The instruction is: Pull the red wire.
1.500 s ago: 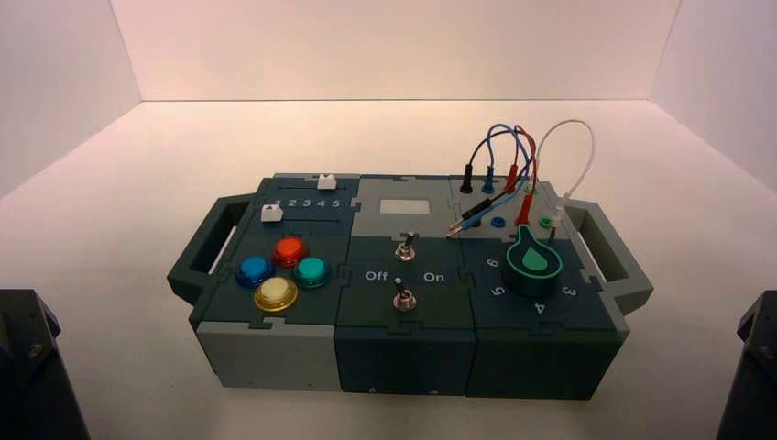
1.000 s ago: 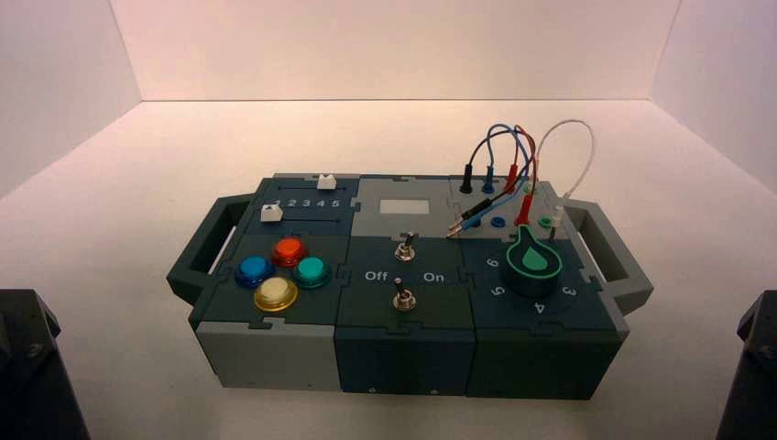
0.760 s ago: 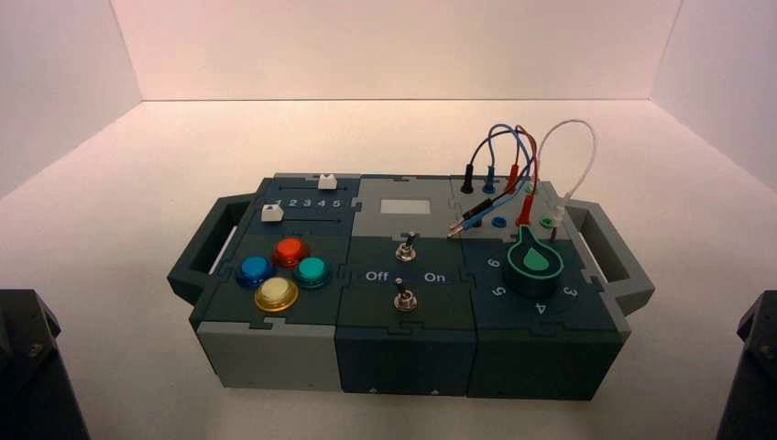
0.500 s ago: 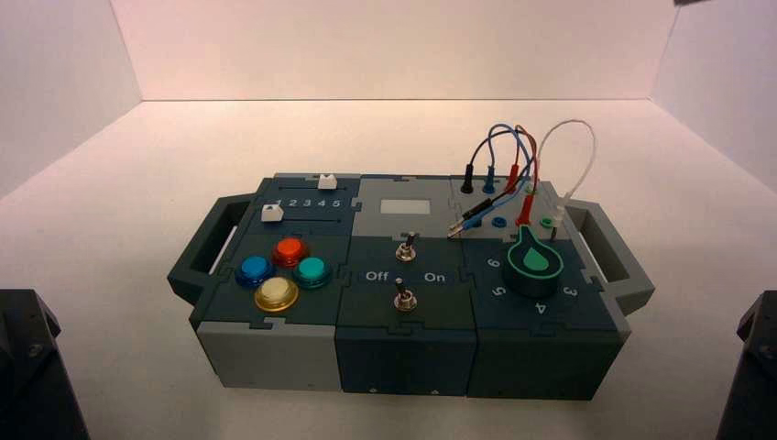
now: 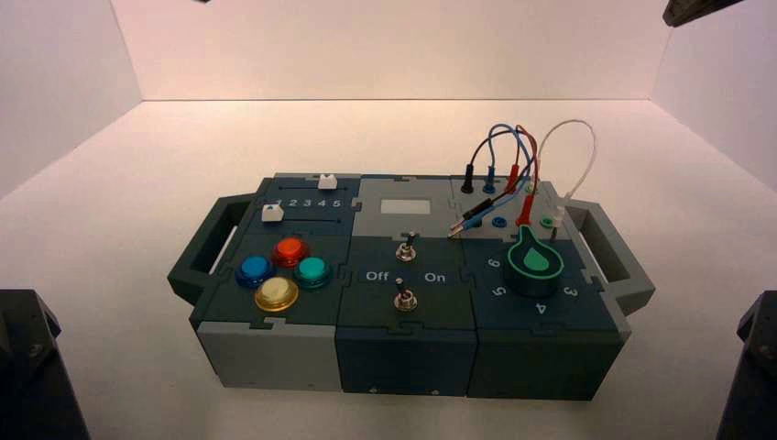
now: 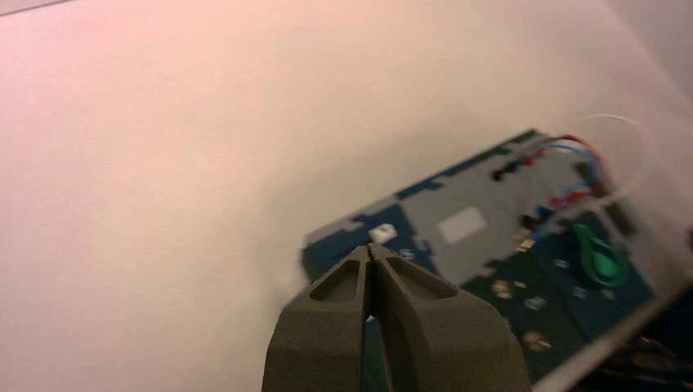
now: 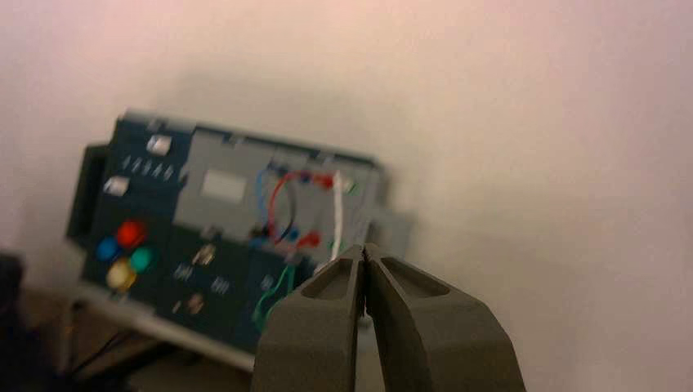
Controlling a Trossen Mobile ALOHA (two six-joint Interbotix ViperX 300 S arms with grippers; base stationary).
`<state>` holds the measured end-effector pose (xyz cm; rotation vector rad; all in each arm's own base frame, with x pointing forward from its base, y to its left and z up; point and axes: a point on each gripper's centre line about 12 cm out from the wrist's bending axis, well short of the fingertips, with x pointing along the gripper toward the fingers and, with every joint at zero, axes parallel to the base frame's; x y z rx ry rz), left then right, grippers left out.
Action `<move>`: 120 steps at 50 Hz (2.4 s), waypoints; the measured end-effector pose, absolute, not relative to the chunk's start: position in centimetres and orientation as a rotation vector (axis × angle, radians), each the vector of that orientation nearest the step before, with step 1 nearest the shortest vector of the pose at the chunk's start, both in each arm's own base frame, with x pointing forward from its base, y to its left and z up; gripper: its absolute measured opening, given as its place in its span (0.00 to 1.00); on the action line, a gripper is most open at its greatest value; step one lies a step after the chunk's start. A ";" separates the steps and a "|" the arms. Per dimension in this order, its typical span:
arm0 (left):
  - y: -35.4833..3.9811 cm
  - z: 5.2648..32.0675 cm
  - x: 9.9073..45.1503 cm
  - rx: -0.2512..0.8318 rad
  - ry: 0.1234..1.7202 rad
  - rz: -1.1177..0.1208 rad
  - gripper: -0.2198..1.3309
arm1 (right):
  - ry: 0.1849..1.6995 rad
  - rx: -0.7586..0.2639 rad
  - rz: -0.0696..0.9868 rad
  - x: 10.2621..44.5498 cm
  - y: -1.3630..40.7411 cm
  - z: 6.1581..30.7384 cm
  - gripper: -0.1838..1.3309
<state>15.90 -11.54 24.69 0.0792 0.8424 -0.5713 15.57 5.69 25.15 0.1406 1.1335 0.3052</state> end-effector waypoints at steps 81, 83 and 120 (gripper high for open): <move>-17.7 19.1 10.8 -0.015 1.013 -0.784 0.04 | 1.551 -0.063 0.583 13.2 11.0 19.8 0.22; -17.7 19.1 10.9 -0.016 1.012 -0.784 0.04 | 1.545 -0.069 0.580 13.4 11.0 19.8 0.22; -17.7 19.2 10.8 -0.018 1.010 -0.786 0.04 | 1.645 -0.165 0.561 17.0 12.3 17.4 0.51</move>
